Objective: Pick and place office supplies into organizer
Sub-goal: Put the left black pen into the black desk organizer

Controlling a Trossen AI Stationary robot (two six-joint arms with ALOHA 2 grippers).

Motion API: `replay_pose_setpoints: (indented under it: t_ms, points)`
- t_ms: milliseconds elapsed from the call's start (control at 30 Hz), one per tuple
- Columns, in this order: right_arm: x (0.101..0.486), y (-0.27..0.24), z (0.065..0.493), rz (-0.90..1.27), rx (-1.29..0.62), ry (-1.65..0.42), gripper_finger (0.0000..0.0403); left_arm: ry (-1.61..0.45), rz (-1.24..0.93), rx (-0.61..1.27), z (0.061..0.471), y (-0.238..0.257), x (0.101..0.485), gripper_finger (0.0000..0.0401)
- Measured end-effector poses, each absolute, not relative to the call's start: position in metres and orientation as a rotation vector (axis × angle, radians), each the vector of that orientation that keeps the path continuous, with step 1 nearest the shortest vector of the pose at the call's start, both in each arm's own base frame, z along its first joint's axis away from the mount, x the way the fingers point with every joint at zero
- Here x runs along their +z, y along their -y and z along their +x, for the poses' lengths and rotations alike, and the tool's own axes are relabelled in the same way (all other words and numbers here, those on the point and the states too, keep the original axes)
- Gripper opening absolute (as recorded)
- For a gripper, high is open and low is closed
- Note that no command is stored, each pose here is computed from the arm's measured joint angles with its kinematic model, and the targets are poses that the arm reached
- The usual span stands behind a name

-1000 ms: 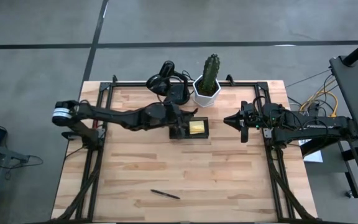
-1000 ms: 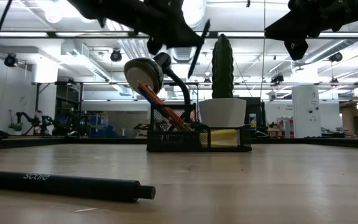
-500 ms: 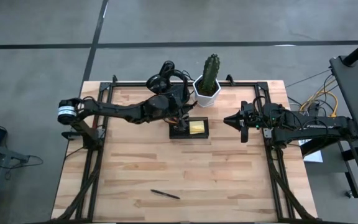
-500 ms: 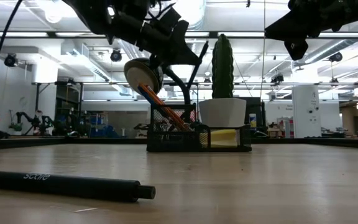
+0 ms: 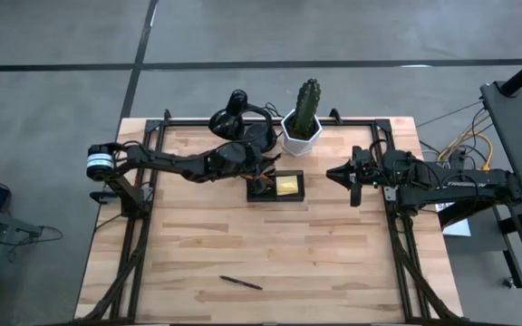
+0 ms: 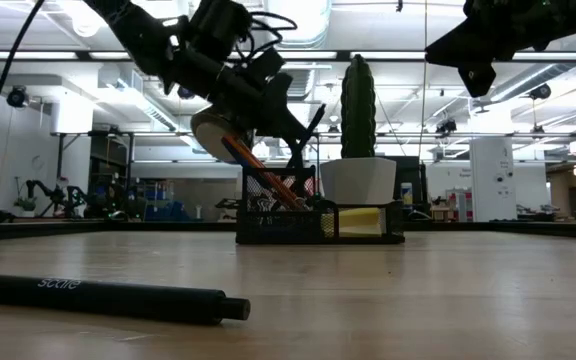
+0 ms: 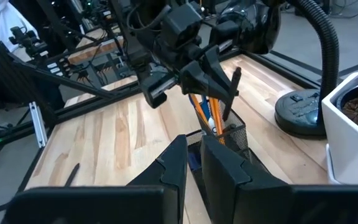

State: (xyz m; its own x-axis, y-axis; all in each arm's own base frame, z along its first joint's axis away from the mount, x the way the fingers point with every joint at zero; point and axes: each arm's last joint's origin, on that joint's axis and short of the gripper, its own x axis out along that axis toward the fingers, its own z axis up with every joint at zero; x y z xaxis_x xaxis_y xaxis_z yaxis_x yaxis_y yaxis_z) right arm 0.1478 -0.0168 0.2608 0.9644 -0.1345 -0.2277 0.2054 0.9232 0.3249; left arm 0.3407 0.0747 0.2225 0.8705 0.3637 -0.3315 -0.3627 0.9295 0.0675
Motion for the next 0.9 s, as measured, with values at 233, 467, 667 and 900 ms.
replay_pose_setpoints:
  t_ms: [233,467,667,900]
  points:
    - [0.2608,0.0168,0.1478,0.35,-0.175,-0.204,0.0038,-0.282,0.001,0.395,0.3357,-0.0775,0.2167,0.0008]
    - [0.2608,0.0168,0.1478,0.352,-0.175,-0.204,0.0038,-0.285,0.003,0.401,0.3346,-0.0786,0.2152,0.0008]
    - [0.2608,0.0168,0.1478,0.355,-0.176,-0.203,0.0038,-0.301,0.003,0.4,0.3342,-0.0785,0.2138,0.0008]
    - [0.2608,0.0168,0.1478,0.355,-0.176,-0.203,0.0038,-0.301,0.003,0.399,0.3343,-0.0783,0.2138,0.0024]
